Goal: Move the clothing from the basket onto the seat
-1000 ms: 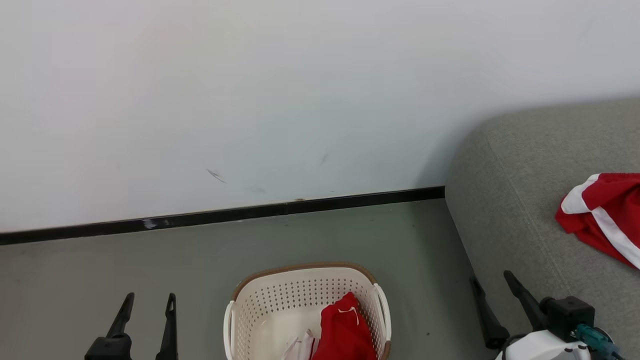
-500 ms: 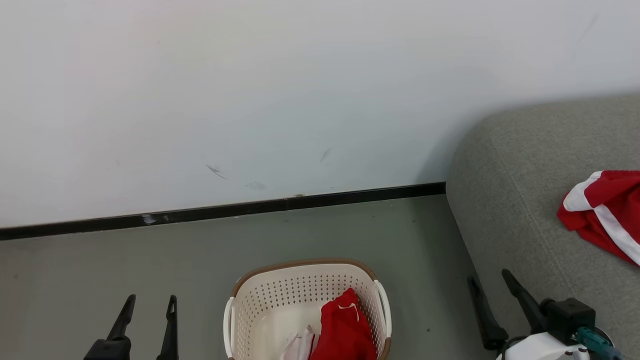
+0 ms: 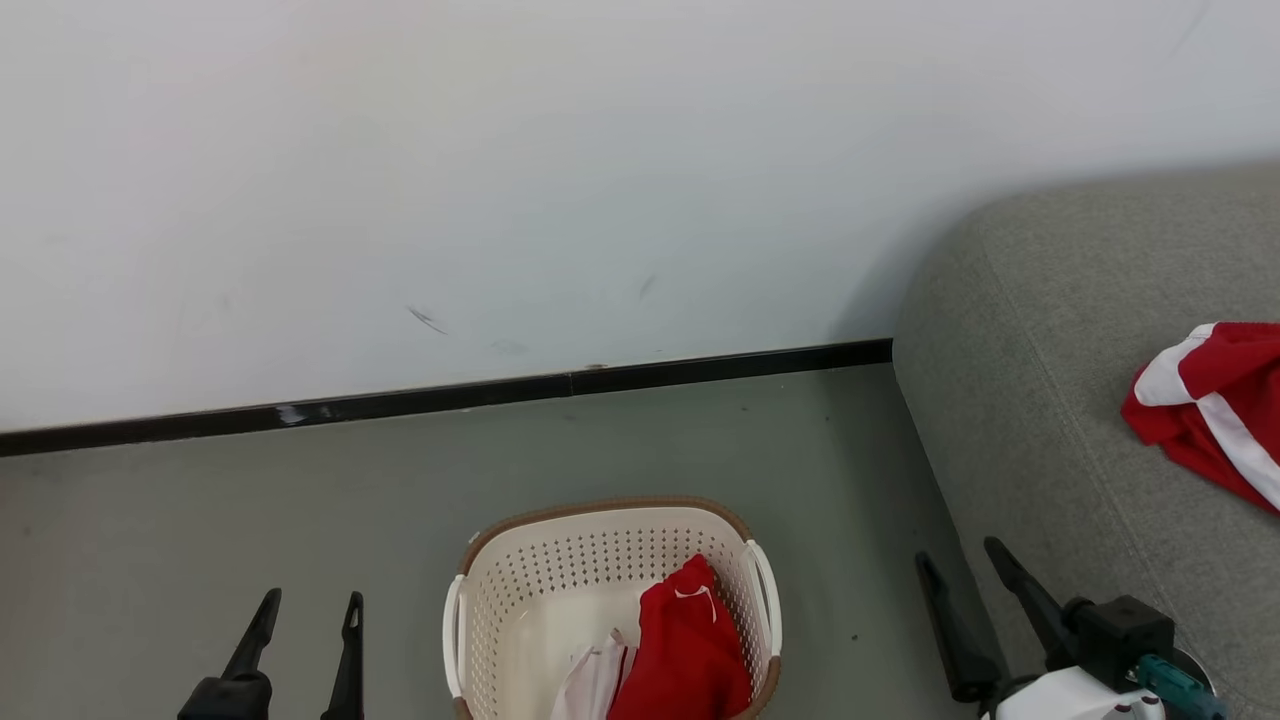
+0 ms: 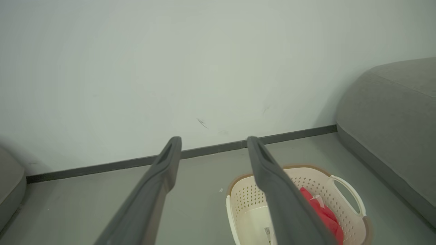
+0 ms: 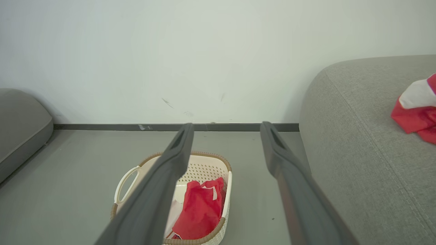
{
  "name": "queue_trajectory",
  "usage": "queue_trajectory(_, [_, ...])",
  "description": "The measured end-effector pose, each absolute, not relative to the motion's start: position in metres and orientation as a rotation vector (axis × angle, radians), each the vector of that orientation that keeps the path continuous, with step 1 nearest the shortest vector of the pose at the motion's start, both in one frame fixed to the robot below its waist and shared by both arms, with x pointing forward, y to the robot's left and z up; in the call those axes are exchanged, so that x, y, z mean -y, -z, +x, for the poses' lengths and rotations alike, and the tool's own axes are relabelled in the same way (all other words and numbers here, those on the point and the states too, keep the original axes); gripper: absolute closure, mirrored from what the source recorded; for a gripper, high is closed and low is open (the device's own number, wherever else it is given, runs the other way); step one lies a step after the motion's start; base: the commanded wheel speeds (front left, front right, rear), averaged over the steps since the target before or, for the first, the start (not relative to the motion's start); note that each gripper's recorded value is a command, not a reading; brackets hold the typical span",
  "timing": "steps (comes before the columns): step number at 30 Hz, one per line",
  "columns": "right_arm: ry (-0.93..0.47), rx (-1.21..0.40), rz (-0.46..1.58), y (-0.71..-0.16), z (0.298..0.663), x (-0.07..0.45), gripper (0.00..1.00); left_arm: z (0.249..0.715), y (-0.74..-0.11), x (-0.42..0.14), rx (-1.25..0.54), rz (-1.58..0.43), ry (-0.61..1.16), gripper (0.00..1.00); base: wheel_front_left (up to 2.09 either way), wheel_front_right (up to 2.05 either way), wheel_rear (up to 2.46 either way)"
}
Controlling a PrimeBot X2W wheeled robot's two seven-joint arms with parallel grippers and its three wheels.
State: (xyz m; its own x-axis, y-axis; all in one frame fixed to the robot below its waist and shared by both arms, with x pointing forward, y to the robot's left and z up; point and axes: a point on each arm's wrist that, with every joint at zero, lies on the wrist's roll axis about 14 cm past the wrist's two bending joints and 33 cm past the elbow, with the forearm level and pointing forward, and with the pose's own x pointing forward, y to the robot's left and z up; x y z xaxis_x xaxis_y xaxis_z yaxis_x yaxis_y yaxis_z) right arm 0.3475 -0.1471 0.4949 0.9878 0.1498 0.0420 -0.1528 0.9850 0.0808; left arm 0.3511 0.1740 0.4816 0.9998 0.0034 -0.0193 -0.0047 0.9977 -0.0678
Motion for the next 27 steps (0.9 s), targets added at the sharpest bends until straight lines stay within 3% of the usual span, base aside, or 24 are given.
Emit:
queue_trajectory(16, [-0.128,0.014,0.081,-0.491,0.36,0.155,0.0,0.394,-0.479,-0.147,-0.041,-0.052,0.11,0.0,0.0,0.0,0.0])
queue_trajectory(27, [-0.072,0.03,0.066,-0.493,0.381,0.175,0.0,0.422,-0.445,-0.109,-0.163,-0.057,0.23,0.0,0.0,0.0,0.0])
